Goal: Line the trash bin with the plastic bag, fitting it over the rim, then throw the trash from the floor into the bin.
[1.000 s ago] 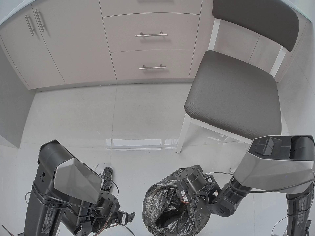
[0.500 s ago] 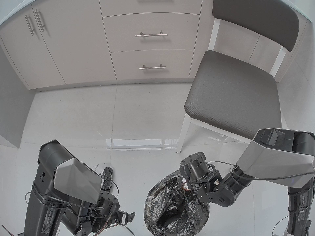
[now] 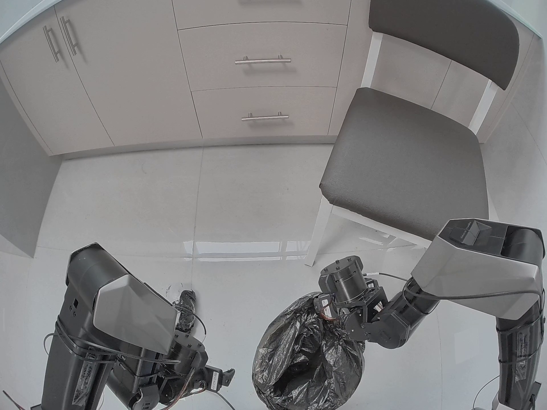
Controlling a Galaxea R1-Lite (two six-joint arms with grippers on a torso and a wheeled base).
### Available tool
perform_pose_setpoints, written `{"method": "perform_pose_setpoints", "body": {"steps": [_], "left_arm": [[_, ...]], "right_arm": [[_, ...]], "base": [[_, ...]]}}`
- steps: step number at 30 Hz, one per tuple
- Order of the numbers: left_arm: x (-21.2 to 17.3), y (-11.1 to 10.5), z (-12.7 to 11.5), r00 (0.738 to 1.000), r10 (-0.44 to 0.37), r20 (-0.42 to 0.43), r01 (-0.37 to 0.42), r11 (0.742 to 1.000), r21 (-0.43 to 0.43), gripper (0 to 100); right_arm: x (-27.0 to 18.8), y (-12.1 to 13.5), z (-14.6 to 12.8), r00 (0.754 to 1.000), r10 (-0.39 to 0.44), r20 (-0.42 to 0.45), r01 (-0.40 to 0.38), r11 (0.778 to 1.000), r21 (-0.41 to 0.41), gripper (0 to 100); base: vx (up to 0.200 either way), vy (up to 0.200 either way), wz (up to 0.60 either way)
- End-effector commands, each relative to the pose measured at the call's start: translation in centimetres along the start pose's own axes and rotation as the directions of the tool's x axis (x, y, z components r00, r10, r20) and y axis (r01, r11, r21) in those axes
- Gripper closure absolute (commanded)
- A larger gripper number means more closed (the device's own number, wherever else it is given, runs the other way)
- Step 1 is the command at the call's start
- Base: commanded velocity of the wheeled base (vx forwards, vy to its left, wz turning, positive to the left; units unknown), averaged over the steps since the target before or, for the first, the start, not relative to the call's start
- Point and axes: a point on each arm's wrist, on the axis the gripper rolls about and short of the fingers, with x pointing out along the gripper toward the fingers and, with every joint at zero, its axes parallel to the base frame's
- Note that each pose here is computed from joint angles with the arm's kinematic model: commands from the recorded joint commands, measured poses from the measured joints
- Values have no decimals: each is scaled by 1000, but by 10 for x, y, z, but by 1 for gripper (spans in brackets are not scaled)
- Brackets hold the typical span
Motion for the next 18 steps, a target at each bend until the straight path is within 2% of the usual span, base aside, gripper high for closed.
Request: {"method": "perform_pose_setpoints", "body": {"steps": [1, 8, 18], "left_arm": [[0, 0, 0, 1000, 0, 0, 0, 1000, 0, 0], [0, 0, 0, 1000, 0, 0, 0, 1000, 0, 0], [0, 0, 0, 1000, 0, 0, 0, 1000, 0, 0]], "right_arm": [[10, -2, -4, 1000, -15, -14, 15, 1000, 1, 0], [23, -5, -7, 999, -35, -29, 35, 999, 8, 0], [39, -4, -10, 999, -7, -46, 7, 1000, 14, 0]], "base": [[0, 0, 0], [0, 0, 0], [0, 0, 0]]}}
